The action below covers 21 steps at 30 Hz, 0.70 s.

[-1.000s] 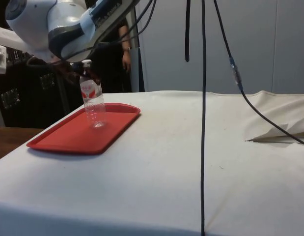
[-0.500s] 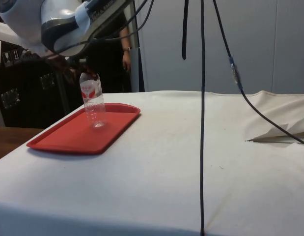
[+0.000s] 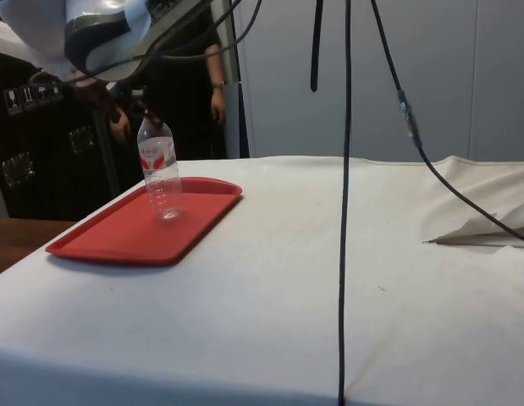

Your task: Place the bottle upright on the tray.

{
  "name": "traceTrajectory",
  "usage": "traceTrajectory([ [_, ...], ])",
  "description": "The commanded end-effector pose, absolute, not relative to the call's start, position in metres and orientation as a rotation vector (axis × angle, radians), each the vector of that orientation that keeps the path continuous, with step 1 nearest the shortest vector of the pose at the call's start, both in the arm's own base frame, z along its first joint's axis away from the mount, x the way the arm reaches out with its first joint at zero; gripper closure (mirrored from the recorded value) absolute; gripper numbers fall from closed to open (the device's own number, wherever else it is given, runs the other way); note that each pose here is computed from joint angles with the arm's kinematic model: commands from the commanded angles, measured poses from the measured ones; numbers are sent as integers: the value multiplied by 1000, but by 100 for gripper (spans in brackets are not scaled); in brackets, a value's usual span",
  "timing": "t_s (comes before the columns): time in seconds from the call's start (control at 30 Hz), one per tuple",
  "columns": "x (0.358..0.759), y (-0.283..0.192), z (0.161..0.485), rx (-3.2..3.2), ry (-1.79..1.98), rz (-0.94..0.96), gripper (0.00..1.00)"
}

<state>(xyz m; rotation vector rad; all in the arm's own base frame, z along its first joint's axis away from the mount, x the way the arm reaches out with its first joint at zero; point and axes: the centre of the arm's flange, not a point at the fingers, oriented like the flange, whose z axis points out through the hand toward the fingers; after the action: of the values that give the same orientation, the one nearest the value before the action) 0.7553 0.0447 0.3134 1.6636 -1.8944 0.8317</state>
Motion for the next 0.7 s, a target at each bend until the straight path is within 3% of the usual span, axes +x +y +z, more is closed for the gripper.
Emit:
traceTrajectory([
  [0.0, 756, 45, 317, 1673, -1919, 826, 0],
  [0.67, 756, 45, 347, 1654, -1981, 849, 0],
])
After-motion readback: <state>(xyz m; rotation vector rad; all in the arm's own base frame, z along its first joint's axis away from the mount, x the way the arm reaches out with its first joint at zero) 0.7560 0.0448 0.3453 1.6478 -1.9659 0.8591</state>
